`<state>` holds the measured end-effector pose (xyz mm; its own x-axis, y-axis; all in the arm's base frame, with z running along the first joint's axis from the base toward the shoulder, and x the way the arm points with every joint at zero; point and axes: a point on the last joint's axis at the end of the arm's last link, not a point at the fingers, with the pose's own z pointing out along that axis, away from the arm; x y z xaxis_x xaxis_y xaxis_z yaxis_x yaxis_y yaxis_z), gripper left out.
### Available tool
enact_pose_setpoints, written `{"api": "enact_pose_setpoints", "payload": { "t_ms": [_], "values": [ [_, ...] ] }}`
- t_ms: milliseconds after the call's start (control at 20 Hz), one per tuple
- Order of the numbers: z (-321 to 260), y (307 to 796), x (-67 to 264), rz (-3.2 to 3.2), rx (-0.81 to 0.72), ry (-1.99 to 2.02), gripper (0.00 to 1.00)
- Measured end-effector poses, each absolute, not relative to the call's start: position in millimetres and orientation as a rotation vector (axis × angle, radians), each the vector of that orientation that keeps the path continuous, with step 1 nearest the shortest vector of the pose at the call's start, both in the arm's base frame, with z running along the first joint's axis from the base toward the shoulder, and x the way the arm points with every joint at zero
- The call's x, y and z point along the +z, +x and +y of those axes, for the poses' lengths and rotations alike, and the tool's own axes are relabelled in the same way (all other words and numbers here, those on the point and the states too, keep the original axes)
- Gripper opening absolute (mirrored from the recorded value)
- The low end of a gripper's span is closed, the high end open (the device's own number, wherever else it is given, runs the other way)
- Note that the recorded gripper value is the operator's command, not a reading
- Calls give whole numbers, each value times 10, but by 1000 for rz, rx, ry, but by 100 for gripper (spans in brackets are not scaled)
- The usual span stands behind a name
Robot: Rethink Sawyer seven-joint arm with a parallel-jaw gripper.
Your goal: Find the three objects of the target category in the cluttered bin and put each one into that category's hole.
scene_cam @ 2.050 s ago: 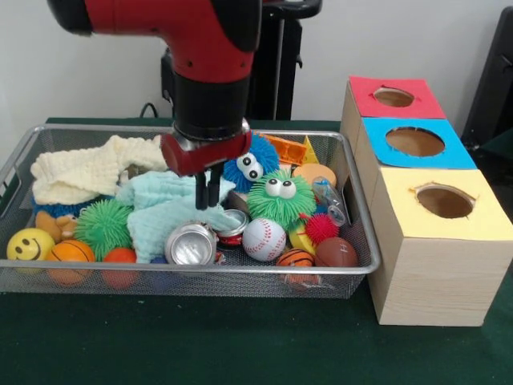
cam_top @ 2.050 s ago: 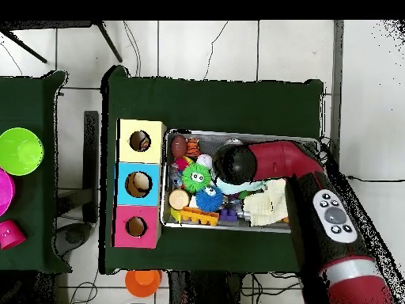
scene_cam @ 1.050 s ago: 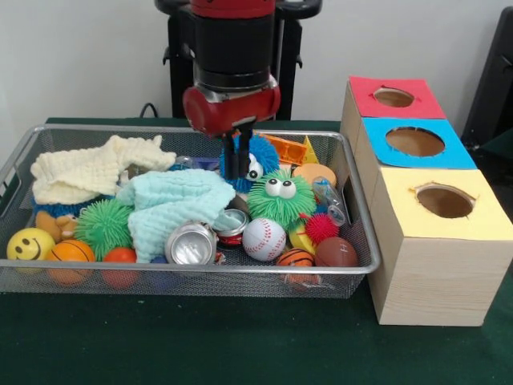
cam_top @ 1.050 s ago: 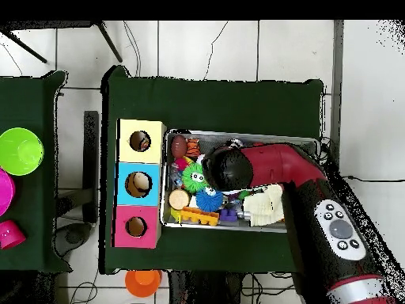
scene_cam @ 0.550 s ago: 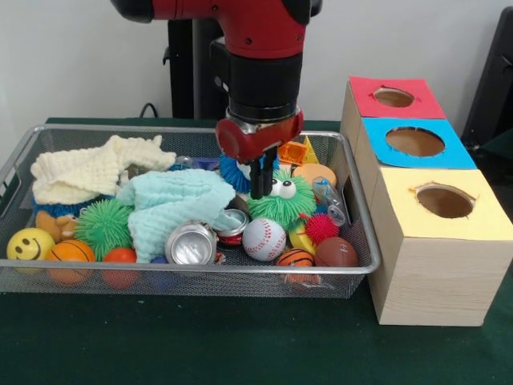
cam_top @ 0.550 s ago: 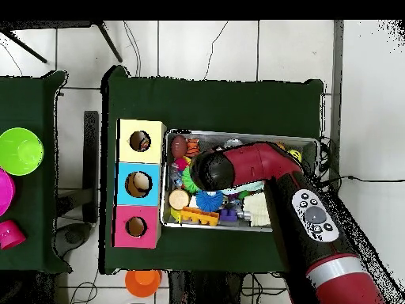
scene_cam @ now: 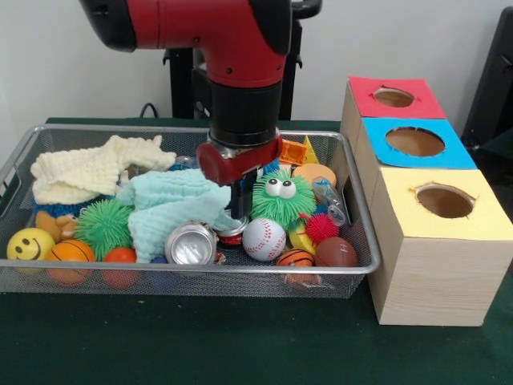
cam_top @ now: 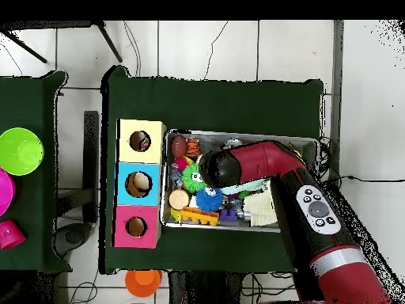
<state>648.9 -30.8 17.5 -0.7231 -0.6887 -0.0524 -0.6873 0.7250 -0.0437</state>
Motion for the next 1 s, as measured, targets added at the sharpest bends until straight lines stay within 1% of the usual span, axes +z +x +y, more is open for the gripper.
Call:
{"api": "enact_pose_setpoints", "payload": {
  "t_ms": [150, 300, 600, 1000],
  "values": [
    [-420, 6458, 87, 2876, -6, -1108, 0],
    [-580, 6380, -79, 2909, 38, -1058, 0],
    [-681, 6285, -346, 2944, 95, -1015, 0],
    [-683, 6436, -378, 2923, 108, -983, 0]
  ]
}}
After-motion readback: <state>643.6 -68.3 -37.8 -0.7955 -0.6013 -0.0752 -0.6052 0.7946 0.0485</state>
